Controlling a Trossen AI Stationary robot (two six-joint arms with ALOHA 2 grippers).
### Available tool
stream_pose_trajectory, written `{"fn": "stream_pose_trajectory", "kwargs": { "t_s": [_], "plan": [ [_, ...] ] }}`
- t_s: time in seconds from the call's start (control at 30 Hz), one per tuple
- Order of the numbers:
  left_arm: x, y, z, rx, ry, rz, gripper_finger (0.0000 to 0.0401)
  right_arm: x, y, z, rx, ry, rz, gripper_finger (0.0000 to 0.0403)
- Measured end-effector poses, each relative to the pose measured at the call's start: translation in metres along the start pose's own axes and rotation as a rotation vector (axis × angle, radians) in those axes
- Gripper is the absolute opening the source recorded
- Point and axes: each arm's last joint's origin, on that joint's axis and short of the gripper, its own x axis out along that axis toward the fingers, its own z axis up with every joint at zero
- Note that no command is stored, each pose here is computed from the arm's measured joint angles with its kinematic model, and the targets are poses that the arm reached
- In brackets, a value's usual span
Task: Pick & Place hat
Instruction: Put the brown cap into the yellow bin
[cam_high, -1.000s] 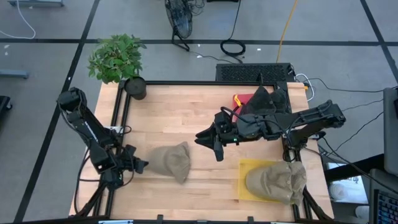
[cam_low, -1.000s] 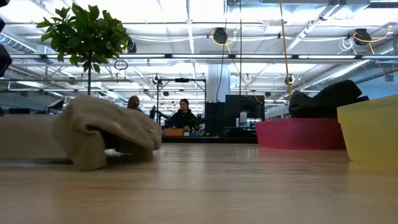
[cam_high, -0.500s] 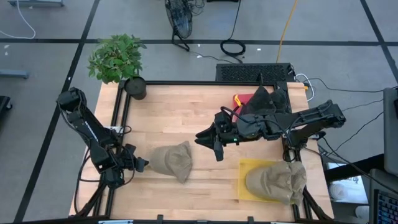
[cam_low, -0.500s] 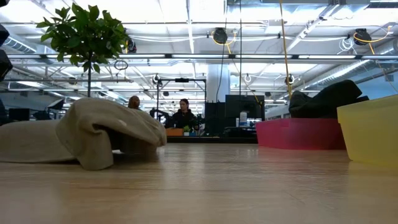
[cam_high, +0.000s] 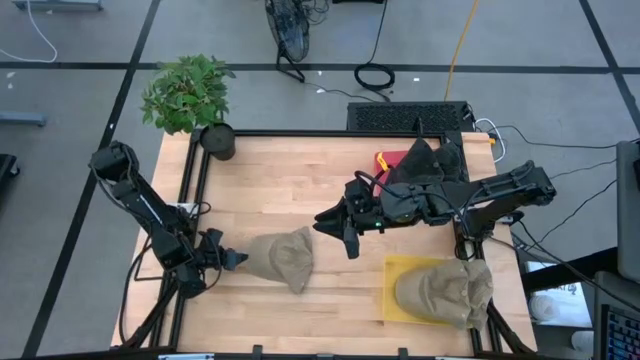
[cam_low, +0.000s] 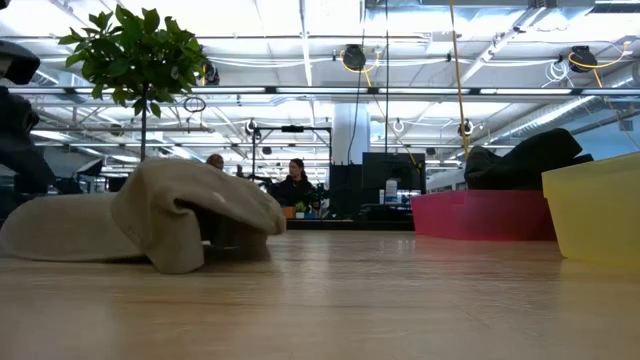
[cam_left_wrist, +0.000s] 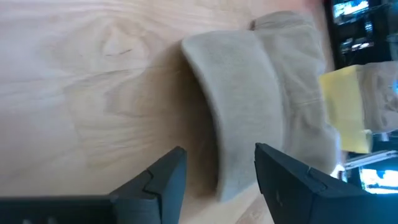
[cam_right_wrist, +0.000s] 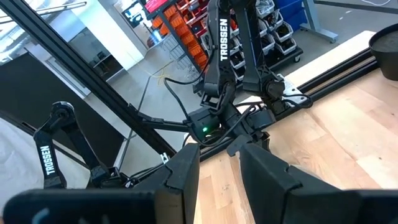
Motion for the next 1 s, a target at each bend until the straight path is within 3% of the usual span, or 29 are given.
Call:
{"fn": "stream_pose_trajectory", "kwargs": {
  "t_s": [0.5, 0.73, 0.87, 1.0],
  "plan": [
    [0.011, -0.012, 0.006, 0.003, -0.057, -0.035, 0.0191, 0.0, 0.0, 0.001, 0.001, -0.009, -0.002, 0.0102],
    [0.021, -0.028, 0.01, 0.035, -0.005, -0.065, 0.0188, 0.0, 0.0, 0.001, 0.001, -0.022, -0.018, 0.0102],
    [0.026, -0.034, 0.013, 0.059, 0.012, -0.072, 0.0159, 0.0, 0.0, 0.001, 0.001, -0.022, -0.018, 0.0102],
    [0.029, -0.036, 0.016, 0.072, -0.001, -0.076, 0.0104, 0.0, 0.0, 0.001, 0.001, -0.021, -0.018, 0.0102]
  ]
}}
